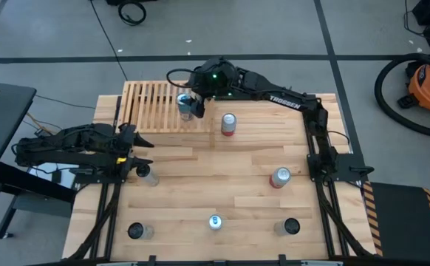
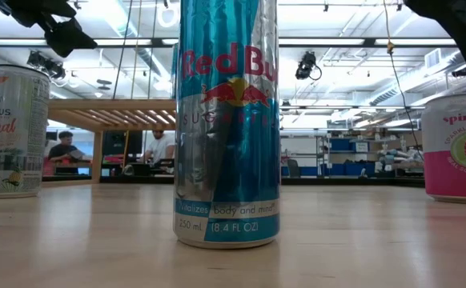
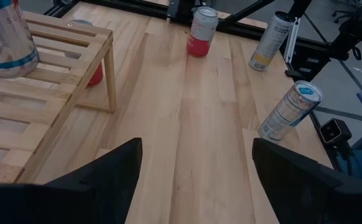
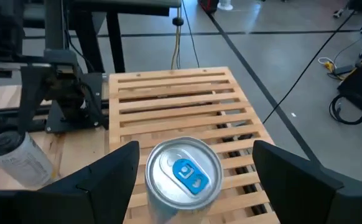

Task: Place canned beverage on shelf
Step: Put the top blue soda can on the shelf

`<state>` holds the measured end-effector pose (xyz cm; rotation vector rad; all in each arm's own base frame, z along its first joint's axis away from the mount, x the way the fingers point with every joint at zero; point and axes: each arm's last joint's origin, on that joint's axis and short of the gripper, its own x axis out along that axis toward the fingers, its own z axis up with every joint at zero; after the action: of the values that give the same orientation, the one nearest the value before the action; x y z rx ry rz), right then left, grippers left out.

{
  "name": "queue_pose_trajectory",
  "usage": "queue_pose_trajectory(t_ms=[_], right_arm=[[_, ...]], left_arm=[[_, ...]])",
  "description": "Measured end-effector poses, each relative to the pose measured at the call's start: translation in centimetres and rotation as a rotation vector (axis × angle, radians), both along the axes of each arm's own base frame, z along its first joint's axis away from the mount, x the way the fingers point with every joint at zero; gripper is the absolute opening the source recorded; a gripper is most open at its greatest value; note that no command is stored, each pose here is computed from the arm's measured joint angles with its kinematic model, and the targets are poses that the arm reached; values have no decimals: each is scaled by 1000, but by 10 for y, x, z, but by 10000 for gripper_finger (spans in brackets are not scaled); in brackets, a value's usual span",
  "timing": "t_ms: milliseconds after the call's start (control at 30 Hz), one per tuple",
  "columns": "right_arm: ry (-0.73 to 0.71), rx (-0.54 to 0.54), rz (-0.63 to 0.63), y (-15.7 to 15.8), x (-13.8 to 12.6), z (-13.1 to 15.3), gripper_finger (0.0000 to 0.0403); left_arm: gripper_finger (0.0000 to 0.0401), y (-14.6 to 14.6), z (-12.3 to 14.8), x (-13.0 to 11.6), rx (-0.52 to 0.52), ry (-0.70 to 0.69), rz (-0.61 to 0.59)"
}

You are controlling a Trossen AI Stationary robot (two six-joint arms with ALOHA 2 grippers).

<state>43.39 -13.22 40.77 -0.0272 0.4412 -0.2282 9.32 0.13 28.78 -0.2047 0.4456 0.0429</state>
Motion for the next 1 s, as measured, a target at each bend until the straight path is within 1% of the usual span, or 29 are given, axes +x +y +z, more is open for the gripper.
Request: queue_pose_trajectory(t_ms=[167,333,433,500,567,833,933,1000], right_arm=[[36,14,3,7,-17,12,323],[129,35,25,17,-22,7,314],[189,61,30,22,-23,1,293],[223,82,31,25,-22,-4,269],[252,89,43,31,-21,-7,237],[265,90,72,43,-18,-10,81],[268,105,68,44,-14,-19,24],[268,115,66,45,-10,-28,8]], left_arm=[[314,0,0,0,0,1,0],[314,0,0,0,1,1,0],[314,0,0,0,1,2,0],[314,0,0,0,1,2,-1],[314,0,0,0,1,2,0],[314,0,0,0,3,2,-1],[314,0,0,0,3,2,-1],[314,0,0,0,3,2,-1]])
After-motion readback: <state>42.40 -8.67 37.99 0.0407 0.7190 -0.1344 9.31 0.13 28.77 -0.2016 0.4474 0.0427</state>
